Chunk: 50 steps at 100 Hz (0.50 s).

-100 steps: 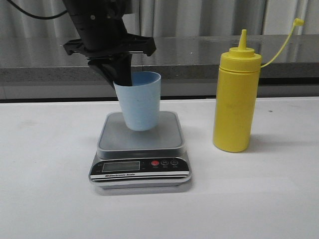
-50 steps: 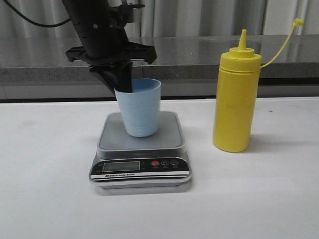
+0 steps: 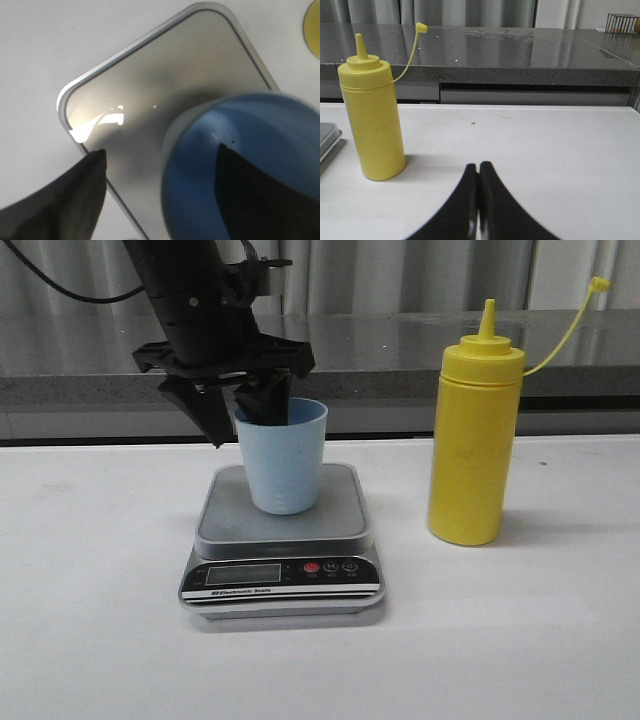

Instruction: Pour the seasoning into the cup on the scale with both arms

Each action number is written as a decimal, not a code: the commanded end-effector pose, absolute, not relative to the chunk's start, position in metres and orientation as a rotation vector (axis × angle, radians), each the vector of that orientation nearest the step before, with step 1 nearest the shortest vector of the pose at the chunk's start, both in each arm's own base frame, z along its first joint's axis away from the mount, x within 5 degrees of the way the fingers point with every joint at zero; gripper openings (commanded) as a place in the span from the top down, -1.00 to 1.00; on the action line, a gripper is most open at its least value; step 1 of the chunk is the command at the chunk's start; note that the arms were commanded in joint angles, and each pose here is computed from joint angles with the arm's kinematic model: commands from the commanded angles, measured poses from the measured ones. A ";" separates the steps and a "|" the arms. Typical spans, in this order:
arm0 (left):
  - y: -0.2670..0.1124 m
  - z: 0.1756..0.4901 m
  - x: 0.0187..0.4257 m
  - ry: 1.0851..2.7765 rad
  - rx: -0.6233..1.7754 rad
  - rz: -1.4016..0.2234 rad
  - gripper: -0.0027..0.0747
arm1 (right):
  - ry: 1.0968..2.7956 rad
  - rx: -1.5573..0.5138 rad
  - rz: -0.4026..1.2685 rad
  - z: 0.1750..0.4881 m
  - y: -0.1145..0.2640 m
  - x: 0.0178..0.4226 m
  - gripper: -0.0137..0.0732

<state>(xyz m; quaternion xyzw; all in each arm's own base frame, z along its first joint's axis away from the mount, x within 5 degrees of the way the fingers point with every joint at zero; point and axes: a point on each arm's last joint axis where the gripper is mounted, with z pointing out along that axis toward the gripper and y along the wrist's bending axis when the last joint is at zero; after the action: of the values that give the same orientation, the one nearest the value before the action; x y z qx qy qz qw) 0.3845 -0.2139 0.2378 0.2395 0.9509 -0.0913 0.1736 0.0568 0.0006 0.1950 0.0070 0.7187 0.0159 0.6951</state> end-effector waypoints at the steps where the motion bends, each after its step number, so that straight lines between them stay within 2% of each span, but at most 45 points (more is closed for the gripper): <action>1: -0.215 0.280 0.377 2.576 0.660 -0.307 -0.38 | 1.487 0.010 0.025 0.210 0.000 0.054 0.84; 50: -0.185 0.350 0.360 2.388 0.551 -0.336 -0.37 | 1.487 0.010 0.025 0.210 0.000 0.054 0.84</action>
<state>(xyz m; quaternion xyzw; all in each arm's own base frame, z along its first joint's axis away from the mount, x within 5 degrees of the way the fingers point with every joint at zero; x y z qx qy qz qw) 0.3698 -0.1964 0.3030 0.2283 0.9341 -0.1075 0.2526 0.0568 0.0006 0.1950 0.0070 0.7187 0.0159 0.6951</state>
